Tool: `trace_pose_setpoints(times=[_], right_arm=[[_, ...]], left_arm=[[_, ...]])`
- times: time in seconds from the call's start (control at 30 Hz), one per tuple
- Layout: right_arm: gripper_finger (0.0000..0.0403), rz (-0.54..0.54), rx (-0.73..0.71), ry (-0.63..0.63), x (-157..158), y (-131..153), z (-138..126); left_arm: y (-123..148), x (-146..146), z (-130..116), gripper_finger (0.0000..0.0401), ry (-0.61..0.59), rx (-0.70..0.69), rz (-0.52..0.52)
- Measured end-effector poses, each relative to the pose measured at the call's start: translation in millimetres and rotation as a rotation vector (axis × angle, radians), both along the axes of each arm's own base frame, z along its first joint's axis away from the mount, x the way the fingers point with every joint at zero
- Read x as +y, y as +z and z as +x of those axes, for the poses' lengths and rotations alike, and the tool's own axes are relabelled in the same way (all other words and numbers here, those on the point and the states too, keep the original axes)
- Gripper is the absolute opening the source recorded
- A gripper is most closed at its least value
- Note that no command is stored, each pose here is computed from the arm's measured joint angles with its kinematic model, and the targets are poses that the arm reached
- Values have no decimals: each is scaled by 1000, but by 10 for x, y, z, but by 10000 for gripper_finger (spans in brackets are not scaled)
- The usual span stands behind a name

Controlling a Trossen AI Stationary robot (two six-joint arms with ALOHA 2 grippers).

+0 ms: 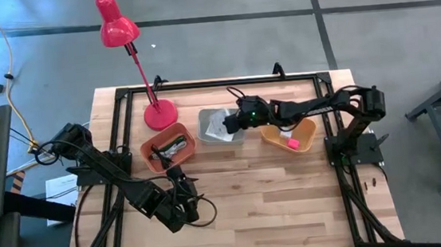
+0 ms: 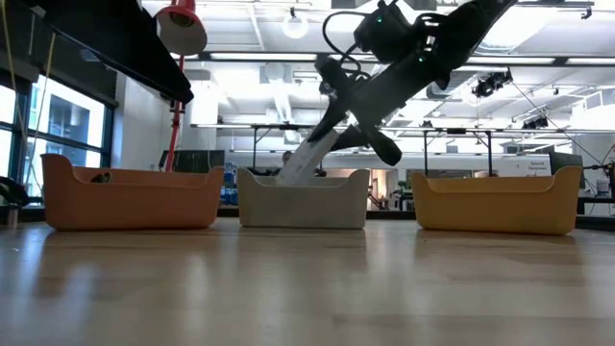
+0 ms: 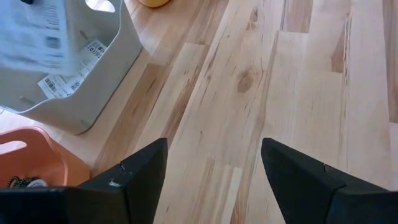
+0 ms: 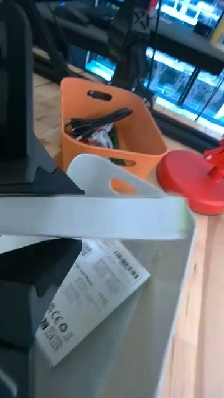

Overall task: Pick and place items into bin
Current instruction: Put the white card reader box into the gray bin, then return to Home Position

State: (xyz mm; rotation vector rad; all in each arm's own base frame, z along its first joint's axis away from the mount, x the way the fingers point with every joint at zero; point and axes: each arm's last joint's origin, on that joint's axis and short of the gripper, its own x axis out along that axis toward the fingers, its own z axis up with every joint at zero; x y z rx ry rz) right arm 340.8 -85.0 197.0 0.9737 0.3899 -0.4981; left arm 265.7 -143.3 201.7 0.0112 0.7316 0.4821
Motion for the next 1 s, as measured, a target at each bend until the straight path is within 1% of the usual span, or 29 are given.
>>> trace_pose_setpoints(times=[0.13, 0.37, 0.5, 0.67, 0.9, 1.0], right_arm=[[114, -5, -27, -13, -47, 22, 2], [138, -9, -23, -35, -117, 21, -18], [142, -20, -20, -44, -163, 20, -32], [142, -69, -24, -44, -219, 58, -54], [142, -169, -84, -63, -315, 333, -178], [142, -209, -116, -35, -310, 484, -250]], left_arm=[[0, 0, 0, 248, 0, 0, 0], [1, 0, 0, 248, 0, 0, 0], [1, 0, 0, 248, 0, 0, 0], [1, 0, 0, 248, 4, -3, -4], [0, -1, 1, 248, 5, -3, -5], [2, 1, 1, 248, 9, -8, 1]])
